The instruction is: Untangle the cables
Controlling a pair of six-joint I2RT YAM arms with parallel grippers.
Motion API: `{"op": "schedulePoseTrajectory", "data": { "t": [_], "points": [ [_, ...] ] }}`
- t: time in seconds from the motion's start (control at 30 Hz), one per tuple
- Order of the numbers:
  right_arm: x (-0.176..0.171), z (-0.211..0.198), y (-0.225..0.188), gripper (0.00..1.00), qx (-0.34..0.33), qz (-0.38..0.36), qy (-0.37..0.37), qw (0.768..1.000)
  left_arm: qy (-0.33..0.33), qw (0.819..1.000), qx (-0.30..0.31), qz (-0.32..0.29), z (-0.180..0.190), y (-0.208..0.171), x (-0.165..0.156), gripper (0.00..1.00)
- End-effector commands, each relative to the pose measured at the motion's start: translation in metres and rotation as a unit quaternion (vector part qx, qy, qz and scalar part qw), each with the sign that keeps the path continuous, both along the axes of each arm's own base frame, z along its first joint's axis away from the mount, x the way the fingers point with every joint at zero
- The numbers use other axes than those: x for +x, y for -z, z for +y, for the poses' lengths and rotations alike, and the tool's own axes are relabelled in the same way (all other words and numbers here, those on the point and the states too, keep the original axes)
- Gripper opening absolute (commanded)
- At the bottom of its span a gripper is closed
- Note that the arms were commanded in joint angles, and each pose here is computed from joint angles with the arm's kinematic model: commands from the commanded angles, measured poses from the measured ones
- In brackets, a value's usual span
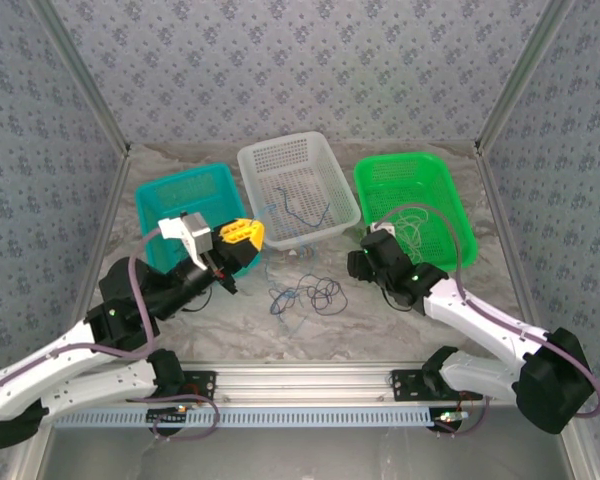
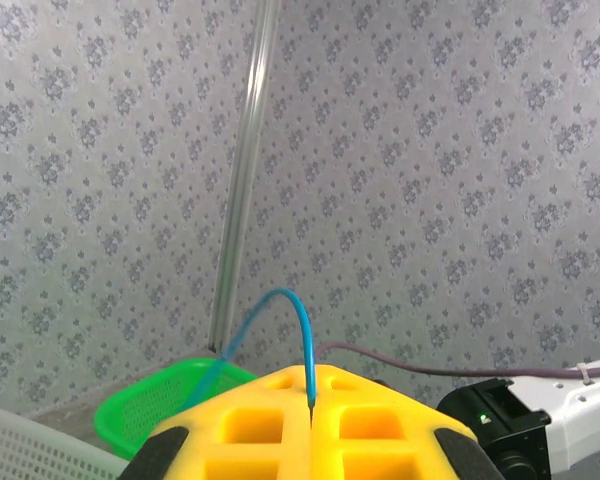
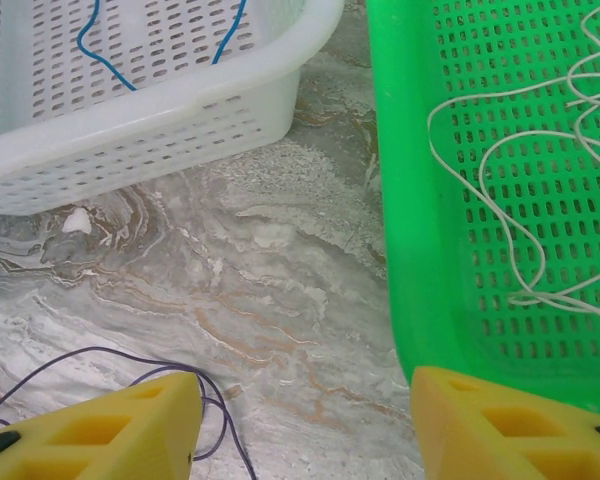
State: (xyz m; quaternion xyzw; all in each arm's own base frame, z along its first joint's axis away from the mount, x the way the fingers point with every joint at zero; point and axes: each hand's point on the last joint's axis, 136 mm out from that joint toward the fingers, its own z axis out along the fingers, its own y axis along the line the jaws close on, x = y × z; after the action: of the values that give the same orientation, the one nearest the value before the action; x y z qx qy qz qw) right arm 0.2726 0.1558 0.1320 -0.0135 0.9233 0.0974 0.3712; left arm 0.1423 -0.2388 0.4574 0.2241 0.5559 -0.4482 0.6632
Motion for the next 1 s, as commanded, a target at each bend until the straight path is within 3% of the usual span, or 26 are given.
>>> {"op": "schedulePoseTrajectory", "data": {
  "t": [0.0, 0.17, 0.43, 0.73, 0.97],
  "points": [
    [0.0, 0.0, -0.012, 0.59, 0.007, 0.0, -0.006, 1.0, -0.008, 1.0, -0.008, -0.006, 0.001, -0.002, 0.002, 0.01],
    [-0.003, 0.013, -0.027, 0.62, 0.039, -0.004, -0.03, 0.999, -0.012, 1.0, 0.004, 0.006, -0.007, 0.009, 0.008, 0.01],
    [-0.032, 0.046, -0.08, 0.79, 0.102, -0.078, -0.125, 0.984, -0.047, 0.998, 0.019, 0.033, -0.014, 0.025, 0.026, 0.02],
    [-0.069, 0.095, -0.064, 0.9, 0.105, -0.108, -0.25, 0.957, -0.057, 0.996, 0.021, 0.059, -0.025, 0.033, 0.04, 0.02],
    [-0.063, 0.087, -0.067, 0.9, 0.075, -0.142, -0.207, 0.965, -0.103, 0.989, 0.028, 0.099, -0.025, 0.042, 0.061, 0.02]
  ]
}}
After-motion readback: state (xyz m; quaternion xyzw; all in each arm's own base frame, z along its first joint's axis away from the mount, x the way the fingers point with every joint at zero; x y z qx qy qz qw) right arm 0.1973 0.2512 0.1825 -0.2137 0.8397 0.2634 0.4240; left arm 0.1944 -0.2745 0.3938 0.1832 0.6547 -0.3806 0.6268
